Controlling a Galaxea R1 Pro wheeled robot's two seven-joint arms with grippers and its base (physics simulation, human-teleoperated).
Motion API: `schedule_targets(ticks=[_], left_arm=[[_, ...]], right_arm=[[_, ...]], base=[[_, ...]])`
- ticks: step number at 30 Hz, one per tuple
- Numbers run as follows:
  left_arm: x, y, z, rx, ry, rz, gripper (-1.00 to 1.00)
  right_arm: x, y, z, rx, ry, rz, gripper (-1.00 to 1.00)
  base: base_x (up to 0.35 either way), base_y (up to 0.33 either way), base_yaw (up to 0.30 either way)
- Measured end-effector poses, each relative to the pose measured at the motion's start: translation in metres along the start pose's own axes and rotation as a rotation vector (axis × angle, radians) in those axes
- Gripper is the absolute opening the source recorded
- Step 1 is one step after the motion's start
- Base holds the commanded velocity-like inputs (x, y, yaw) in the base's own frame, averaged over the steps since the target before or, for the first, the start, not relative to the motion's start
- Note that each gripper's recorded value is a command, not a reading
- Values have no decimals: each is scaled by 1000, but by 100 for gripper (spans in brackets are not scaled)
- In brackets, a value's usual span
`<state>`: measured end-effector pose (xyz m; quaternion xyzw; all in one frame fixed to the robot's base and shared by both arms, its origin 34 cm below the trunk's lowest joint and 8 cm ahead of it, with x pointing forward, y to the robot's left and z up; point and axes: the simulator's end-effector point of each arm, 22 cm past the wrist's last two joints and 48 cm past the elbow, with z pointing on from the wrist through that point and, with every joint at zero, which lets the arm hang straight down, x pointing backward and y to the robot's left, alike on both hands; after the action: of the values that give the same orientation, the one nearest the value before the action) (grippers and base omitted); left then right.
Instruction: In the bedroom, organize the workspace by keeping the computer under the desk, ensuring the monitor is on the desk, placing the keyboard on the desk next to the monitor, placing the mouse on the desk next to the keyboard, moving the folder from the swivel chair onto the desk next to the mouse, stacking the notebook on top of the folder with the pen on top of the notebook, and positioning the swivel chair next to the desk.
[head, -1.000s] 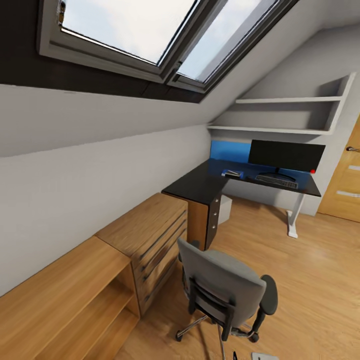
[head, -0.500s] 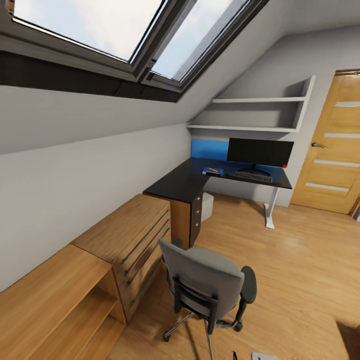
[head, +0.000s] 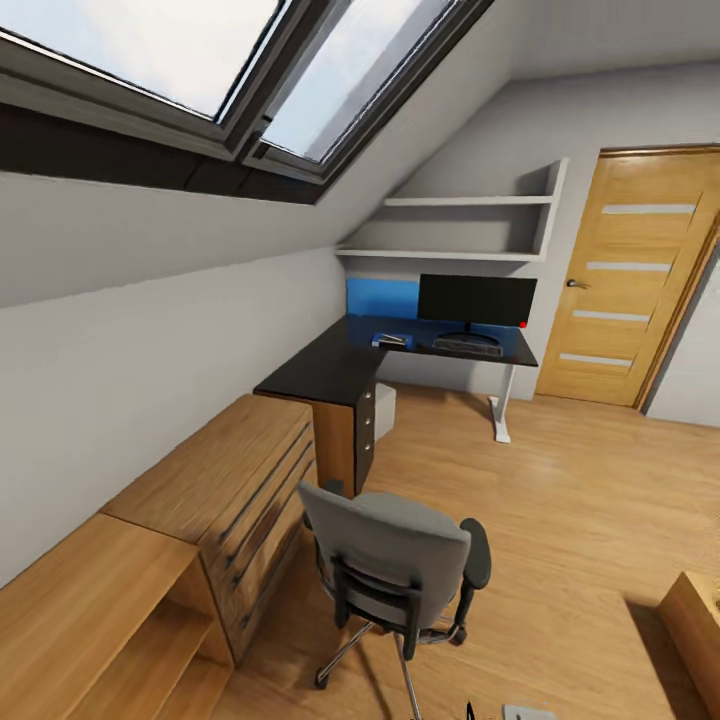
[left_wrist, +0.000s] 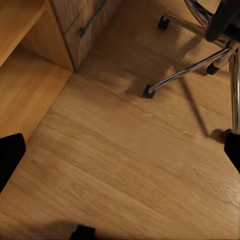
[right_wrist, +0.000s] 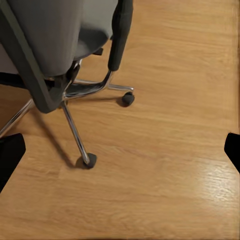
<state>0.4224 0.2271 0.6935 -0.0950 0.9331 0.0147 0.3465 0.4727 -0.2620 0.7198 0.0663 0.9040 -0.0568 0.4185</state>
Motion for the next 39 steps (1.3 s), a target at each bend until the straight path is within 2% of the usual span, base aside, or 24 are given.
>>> schedule_targets(ticks=[9,24,39], left_arm=[[0,0,0,0,0,0,100],[1,0,0,0,3,0,100],[7,1,1,-2,15,1,100]], right_arm=[[0,0,0,0,0,0,100],[1,0,0,2,2,0,100],[6,-1,0,2,14,-1,100]], base=[[0,224,-268],[0,31,-256],[0,146,-133]])
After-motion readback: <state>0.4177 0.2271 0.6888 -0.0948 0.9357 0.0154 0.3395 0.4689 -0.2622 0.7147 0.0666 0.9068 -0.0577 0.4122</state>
